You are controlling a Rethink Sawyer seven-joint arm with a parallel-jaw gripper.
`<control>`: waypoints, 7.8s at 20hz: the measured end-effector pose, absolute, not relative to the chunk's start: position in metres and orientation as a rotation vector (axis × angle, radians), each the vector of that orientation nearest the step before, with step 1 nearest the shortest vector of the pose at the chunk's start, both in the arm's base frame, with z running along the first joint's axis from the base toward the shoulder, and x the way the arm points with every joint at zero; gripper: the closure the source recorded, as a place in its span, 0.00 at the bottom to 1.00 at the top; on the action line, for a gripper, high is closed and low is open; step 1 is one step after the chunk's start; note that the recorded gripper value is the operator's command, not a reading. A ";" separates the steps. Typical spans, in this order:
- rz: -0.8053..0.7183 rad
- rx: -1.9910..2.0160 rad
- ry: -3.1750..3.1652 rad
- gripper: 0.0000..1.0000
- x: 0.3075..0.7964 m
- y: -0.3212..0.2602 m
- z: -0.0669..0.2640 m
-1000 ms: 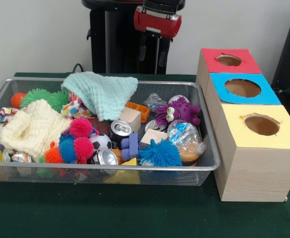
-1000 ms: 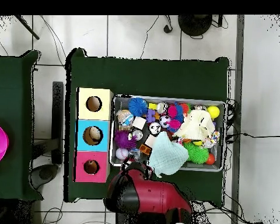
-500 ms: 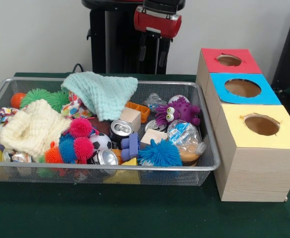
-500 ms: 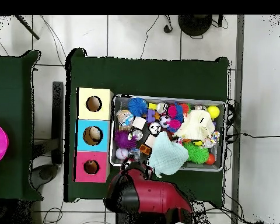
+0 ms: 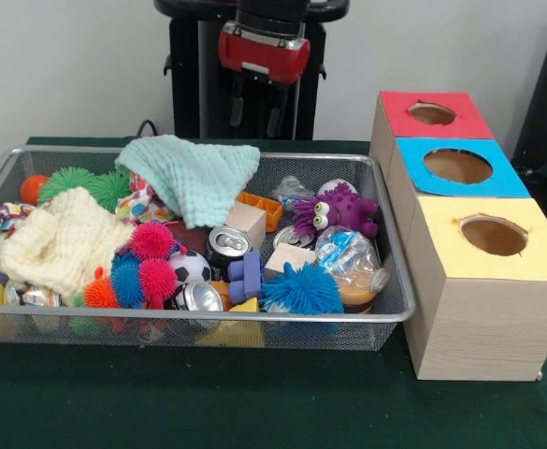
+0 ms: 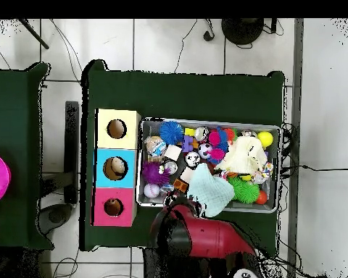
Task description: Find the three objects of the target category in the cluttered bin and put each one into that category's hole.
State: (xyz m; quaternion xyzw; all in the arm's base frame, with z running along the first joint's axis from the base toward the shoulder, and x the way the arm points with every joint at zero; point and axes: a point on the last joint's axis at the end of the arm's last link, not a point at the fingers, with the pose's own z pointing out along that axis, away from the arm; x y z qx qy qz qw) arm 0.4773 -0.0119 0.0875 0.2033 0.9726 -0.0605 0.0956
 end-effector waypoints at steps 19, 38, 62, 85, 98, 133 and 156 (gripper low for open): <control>-0.131 0.606 2.799 0.00 0.530 -0.108 0.070; -0.127 0.314 2.899 0.00 0.510 -0.086 -0.024; -0.237 0.187 2.782 1.00 0.483 -0.104 -0.034; -0.257 0.352 2.834 1.00 0.510 -0.066 0.019; -0.199 0.495 2.852 1.00 0.525 -0.018 0.052; -0.042 0.692 2.912 1.00 0.562 0.132 0.111; -0.139 0.821 2.872 0.00 0.565 0.050 0.107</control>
